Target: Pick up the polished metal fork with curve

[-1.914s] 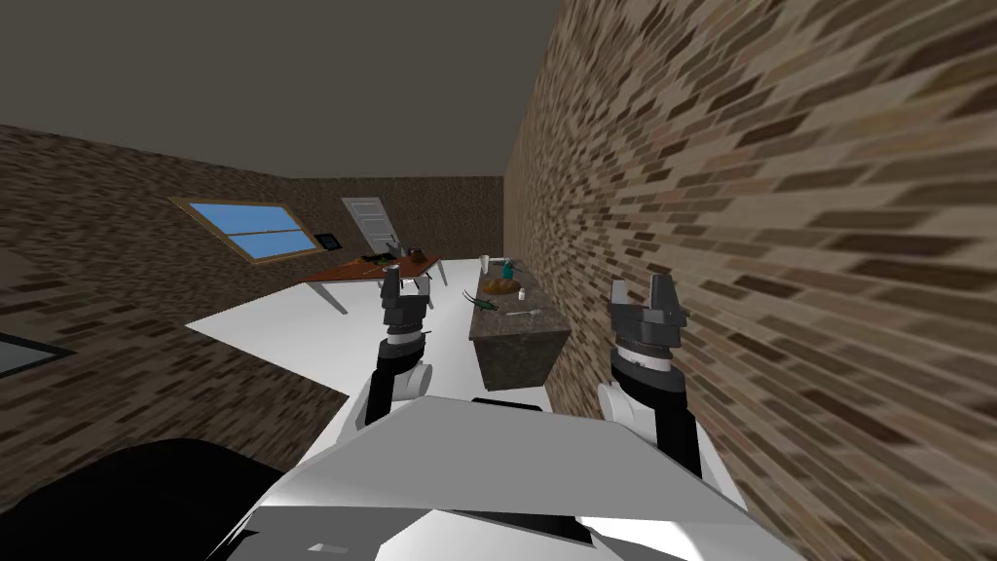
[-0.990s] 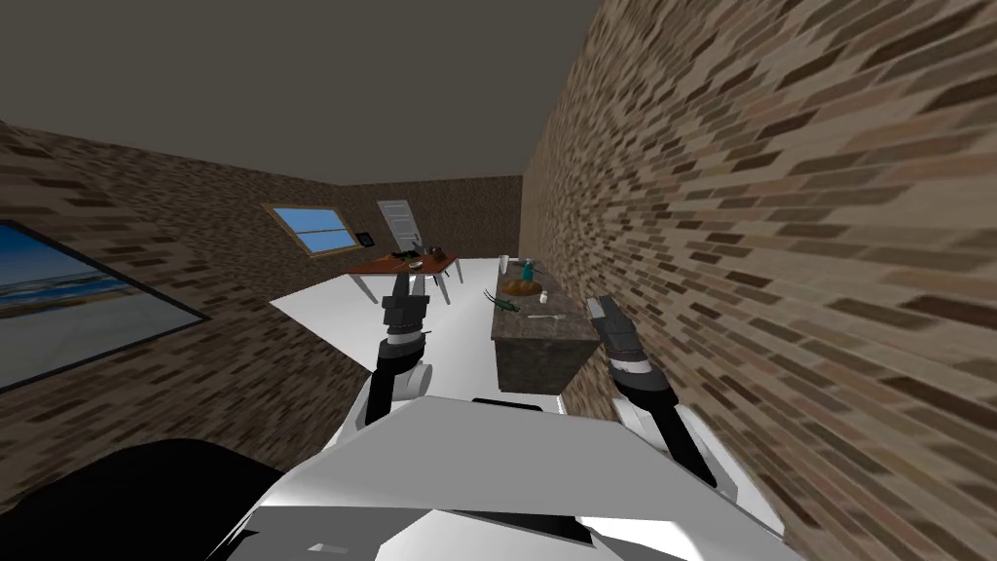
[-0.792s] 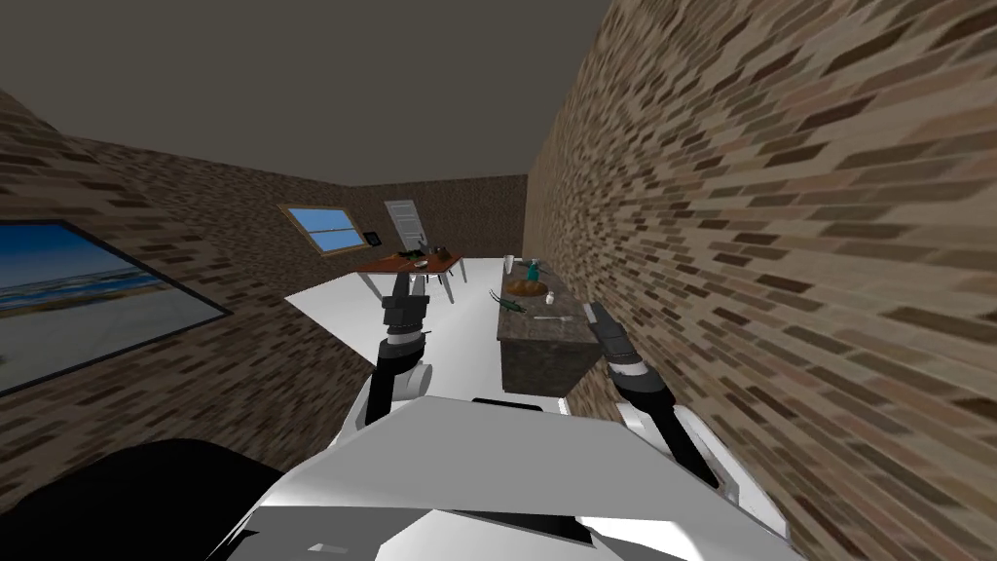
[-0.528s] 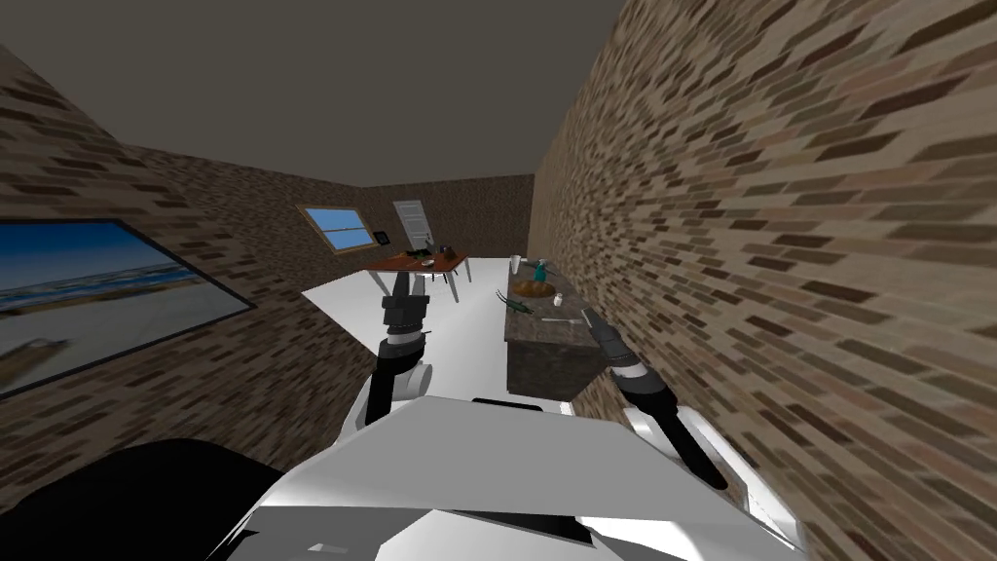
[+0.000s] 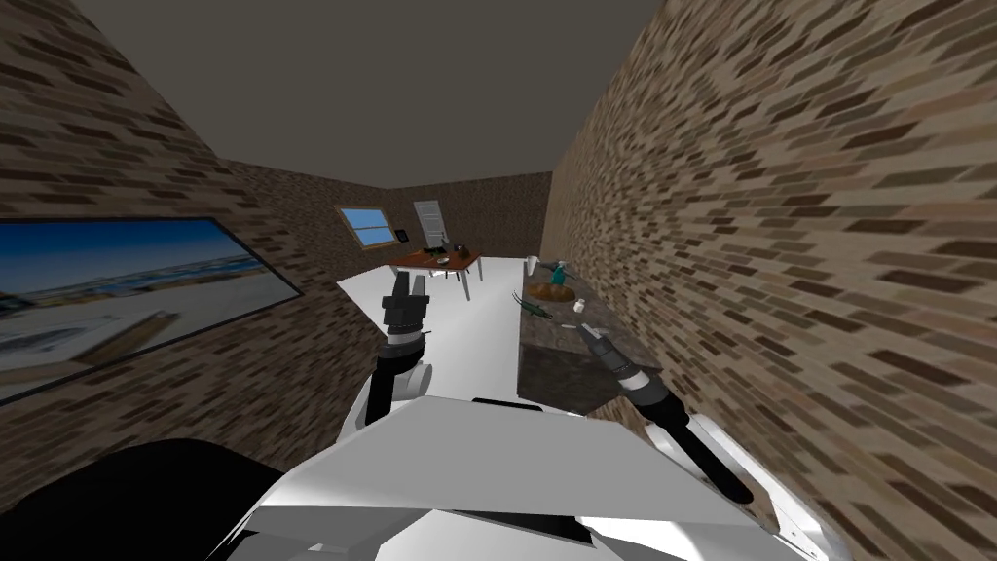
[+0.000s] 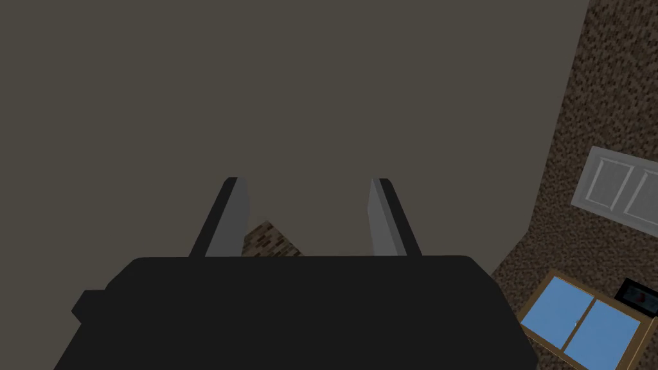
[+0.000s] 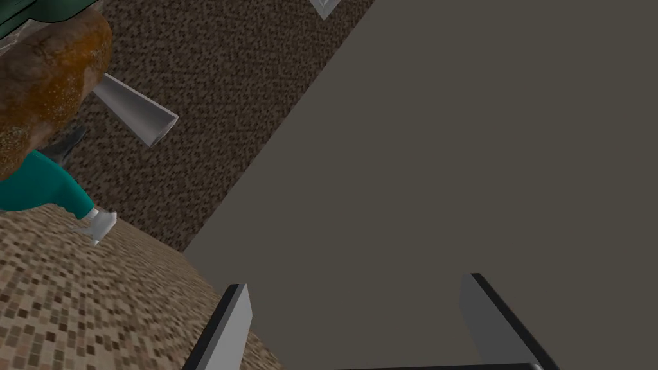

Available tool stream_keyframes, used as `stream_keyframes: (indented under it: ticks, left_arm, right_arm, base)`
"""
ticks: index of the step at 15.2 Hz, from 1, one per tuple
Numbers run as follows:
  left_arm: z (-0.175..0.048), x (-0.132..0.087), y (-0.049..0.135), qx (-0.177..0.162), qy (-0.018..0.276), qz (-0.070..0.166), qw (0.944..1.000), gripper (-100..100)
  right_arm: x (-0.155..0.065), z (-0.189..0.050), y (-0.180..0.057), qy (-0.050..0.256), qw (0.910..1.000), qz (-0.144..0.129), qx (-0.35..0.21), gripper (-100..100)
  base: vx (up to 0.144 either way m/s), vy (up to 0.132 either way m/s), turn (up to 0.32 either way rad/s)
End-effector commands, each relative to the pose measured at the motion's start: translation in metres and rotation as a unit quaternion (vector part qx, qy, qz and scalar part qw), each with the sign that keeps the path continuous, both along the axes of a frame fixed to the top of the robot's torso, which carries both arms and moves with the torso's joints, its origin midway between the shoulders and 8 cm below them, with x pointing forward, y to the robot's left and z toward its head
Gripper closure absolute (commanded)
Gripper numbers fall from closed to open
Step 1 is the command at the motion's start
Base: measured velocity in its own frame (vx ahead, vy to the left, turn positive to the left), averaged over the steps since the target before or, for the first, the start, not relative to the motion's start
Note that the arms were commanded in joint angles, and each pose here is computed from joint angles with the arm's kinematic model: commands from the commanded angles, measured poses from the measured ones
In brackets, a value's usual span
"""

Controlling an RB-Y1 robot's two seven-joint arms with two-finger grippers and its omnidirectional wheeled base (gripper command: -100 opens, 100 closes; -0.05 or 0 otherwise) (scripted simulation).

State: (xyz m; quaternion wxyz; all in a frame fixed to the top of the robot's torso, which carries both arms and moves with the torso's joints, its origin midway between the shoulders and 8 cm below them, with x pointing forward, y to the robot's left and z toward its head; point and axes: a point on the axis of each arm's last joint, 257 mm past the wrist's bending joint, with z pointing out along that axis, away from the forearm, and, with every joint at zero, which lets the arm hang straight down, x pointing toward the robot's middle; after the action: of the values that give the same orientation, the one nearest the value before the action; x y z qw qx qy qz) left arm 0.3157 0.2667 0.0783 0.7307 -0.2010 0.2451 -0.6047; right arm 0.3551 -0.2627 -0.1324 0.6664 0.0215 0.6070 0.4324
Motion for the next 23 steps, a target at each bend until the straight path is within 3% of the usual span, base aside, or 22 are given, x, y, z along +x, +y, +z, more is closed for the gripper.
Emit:
stream_keyframes:
  ticks: [1,2,4,5,7,8,10,11,13,16,18,19,20,21,22,23]
  left_arm:
    - [0.0,0.0,0.0,0.0,0.0,0.0,1.0,0]
    - [0.0,0.0,0.0,0.0,0.0,0.0,1.0,0]
    - [0.0,0.0,0.0,0.0,0.0,0.0,1.0,0]
    - [0.0,0.0,0.0,0.0,0.0,0.0,1.0,0]
    - [0.0,0.0,0.0,0.0,0.0,0.0,1.0,0]
    - [0.0,0.0,0.0,0.0,0.0,0.0,1.0,0]
    - [0.0,0.0,0.0,0.0,0.0,0.0,1.0,0]
    - [0.0,0.0,0.0,0.0,0.0,0.0,1.0,0]
    - [0.0,0.0,0.0,0.0,0.0,0.0,1.0,0]
    - [0.0,0.0,0.0,0.0,0.0,0.0,1.0,0]
    - [0.0,0.0,0.0,0.0,0.0,0.0,1.0,0]
    - [0.0,0.0,0.0,0.0,0.0,0.0,1.0,0]
    - [0.0,0.0,0.0,0.0,0.0,0.0,1.0,0]
    - [0.0,0.0,0.0,0.0,0.0,0.0,1.0,0]
    - [0.0,0.0,0.0,0.0,0.0,0.0,1.0,0]
    - [0.0,0.0,0.0,0.0,0.0,0.0,1.0,0]
  right_arm:
    - [0.002,-0.011,-0.008,0.01,0.9997,0.002,-0.022,-100]
    - [-0.001,-0.029,-0.014,0.023,0.9983,0.003,-0.053,-100]
    - [-0.001,-0.033,-0.018,0.029,0.9975,0.005,-0.065,-100]
    - [-0.004,-0.053,-0.028,0.044,0.994,0.007,-0.1,-100]
    - [-0.004,-0.056,-0.031,0.048,0.993,0.009,-0.108,-100]
    - [-0.009,-0.071,-0.039,0.058,0.9876,0.016,-0.145,-100]
    - [-0.009,-0.077,-0.046,0.066,0.9862,0.013,-0.151,-100]
    - [-0.015,-0.092,-0.056,0.077,0.9791,0.019,-0.187,-100]
    - [-0.015,-0.097,-0.062,0.084,0.9772,0.018,-0.194,-100]
    - [-0.028,-0.126,-0.088,0.106,0.9567,0.032,-0.269,-100]
    - [-0.03,-0.132,-0.1,0.117,0.9526,0.029,-0.279,-100]
    - [-0.037,-0.144,-0.114,0.126,0.9393,0.039,-0.317,-100]
    - [-0.038,-0.147,-0.121,0.133,0.9372,0.035,-0.32,-100]
    - [-0.046,-0.158,-0.134,0.141,0.9239,0.044,-0.353,-100]
    - [-0.048,-0.161,-0.143,0.148,0.92,0.042,-0.36,-100]
    - [-0.056,-0.169,-0.157,0.155,0.9048,0.051,-0.393,-100]
  base:
    - [0.025,0.079,0.006]
    - [0.03,0.081,0.118]
    - [0.021,0.067,0.124]
    - [0.014,0.088,0.2]
    - [0.018,0.07,0.109]
    - [0.022,0.069,0.171]
    - [0.026,0.064,0.111]
    - [0.028,0.059,0.139]
    - [0.024,0.062,0.133]
    - [0.031,0.075,0.186]
    - [0.039,0.07,0.126]
    - [0.032,0.048,0.136]
    - [0.03,0.046,0.17]
    - [0.034,0.052,0.223]
    - [0.017,0.037,0.108]
    - [0.005,0.052,0.144]
